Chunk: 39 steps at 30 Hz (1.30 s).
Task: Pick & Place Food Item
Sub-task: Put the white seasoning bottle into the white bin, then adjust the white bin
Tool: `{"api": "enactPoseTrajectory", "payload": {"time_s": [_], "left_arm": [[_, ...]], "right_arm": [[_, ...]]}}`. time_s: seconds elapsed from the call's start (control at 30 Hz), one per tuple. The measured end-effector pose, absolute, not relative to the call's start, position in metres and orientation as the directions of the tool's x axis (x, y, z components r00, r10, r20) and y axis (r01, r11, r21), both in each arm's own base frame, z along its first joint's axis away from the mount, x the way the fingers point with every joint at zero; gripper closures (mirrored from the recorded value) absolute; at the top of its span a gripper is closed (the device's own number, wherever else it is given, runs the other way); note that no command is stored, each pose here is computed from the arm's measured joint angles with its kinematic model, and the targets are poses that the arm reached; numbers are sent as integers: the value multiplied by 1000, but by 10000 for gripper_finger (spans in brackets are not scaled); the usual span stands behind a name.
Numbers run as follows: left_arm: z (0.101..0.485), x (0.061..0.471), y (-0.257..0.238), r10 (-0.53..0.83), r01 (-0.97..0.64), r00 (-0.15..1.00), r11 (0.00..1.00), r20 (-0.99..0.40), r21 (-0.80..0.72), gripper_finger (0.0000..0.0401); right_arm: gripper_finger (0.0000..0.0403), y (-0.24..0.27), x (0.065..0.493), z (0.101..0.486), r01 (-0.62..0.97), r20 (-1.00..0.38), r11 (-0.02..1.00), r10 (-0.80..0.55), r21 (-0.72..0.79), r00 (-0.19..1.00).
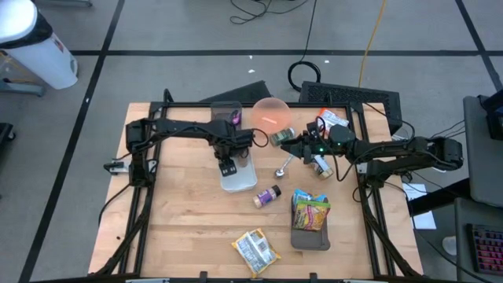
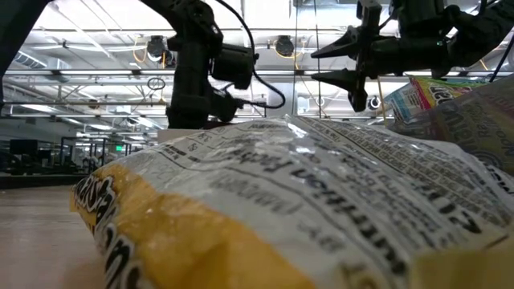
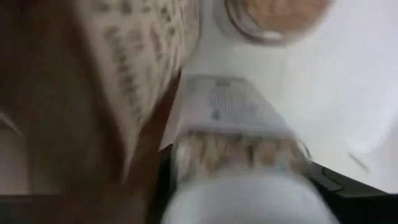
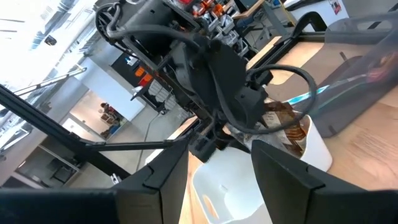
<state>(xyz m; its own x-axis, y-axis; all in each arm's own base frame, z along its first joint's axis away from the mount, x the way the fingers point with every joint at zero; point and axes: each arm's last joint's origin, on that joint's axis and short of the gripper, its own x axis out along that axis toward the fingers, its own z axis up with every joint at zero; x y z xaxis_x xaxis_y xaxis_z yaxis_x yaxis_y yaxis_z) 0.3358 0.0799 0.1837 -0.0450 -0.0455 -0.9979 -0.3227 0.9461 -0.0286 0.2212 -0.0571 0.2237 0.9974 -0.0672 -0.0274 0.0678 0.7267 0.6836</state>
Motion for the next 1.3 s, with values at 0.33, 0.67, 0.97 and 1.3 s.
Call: {"api": "enactPoseTrajectory", "payload": {"time_s": [0.33,0.67,0.97,1.3], "left_arm": [[193,340,80,-32,-338,-41,941,-999,-16,88],[257,349,84,31,-288,-37,957,-999,41,85],[353,343,82,54,-295,251,955,-967,-23,103],[420,294,62,32,-242,785,935,-619,-258,127]], "right_arm": [[234,-57,221,222,77,-41,729,-67,680,997],[234,-57,221,222,78,-41,729,-68,680,997],[234,-57,221,222,76,-41,725,-65,685,997],[234,-57,221,222,75,-41,709,-65,701,997]]}}
